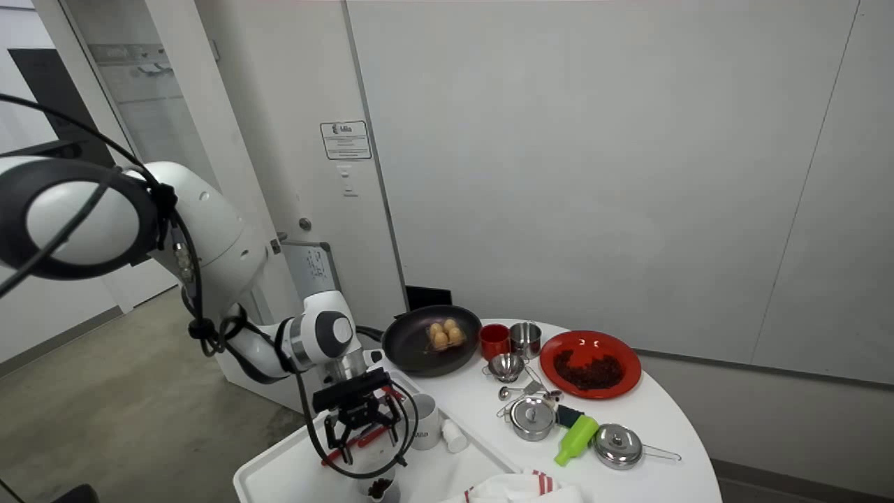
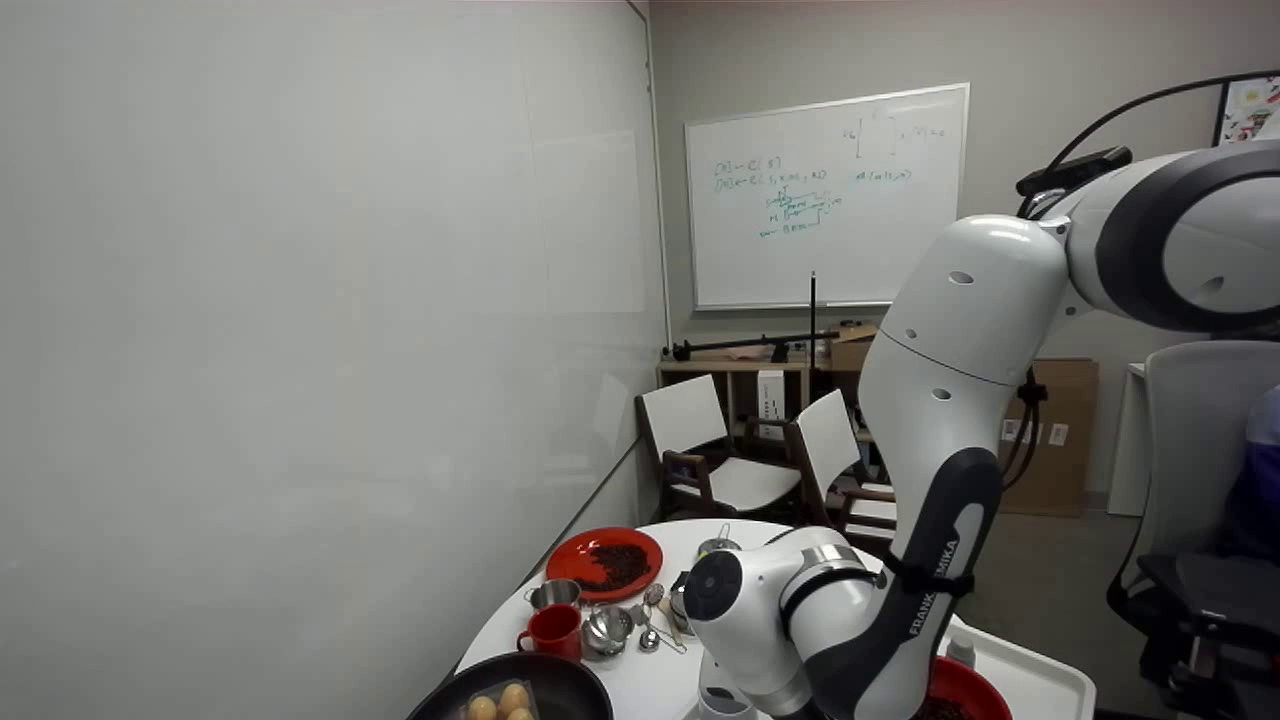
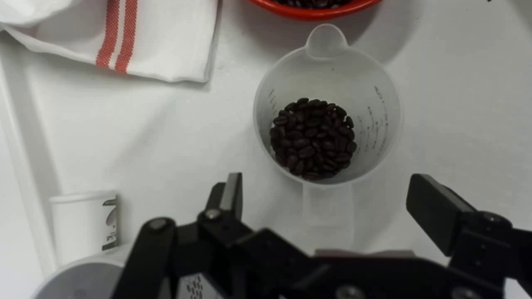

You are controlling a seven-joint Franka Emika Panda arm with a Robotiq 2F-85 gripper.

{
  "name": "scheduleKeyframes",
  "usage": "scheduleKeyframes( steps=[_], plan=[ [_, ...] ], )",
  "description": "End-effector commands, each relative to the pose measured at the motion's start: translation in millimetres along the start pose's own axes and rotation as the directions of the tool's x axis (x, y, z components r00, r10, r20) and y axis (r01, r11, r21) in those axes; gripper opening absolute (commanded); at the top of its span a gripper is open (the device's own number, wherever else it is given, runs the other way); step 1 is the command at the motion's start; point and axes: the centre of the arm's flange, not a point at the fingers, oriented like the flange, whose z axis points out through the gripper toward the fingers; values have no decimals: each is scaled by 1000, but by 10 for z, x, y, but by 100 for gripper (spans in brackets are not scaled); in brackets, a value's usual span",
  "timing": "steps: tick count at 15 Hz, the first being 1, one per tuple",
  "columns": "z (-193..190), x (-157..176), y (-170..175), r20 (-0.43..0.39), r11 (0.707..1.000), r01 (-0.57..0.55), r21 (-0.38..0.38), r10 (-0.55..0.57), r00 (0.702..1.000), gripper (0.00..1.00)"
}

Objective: Pour the contents in the clear jug into the red bowl

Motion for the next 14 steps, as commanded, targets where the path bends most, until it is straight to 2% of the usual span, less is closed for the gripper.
scheduleKeyframes(
  steps=[1,2,3,4,13,14],
  plan=[
    [35,141,20,-16,1000,-1,9,1,1000,100],
    [42,163,0,-16,1000,5,7,-5,1000,100],
    [47,182,-18,-16,1000,10,6,-10,1000,84],
    [56,206,-42,-15,1000,17,4,-17,1000,74],
    [77,205,-99,-11,999,33,7,-33,999,6],
    [75,193,-100,-10,999,34,8,-34,999,7]
  ],
)
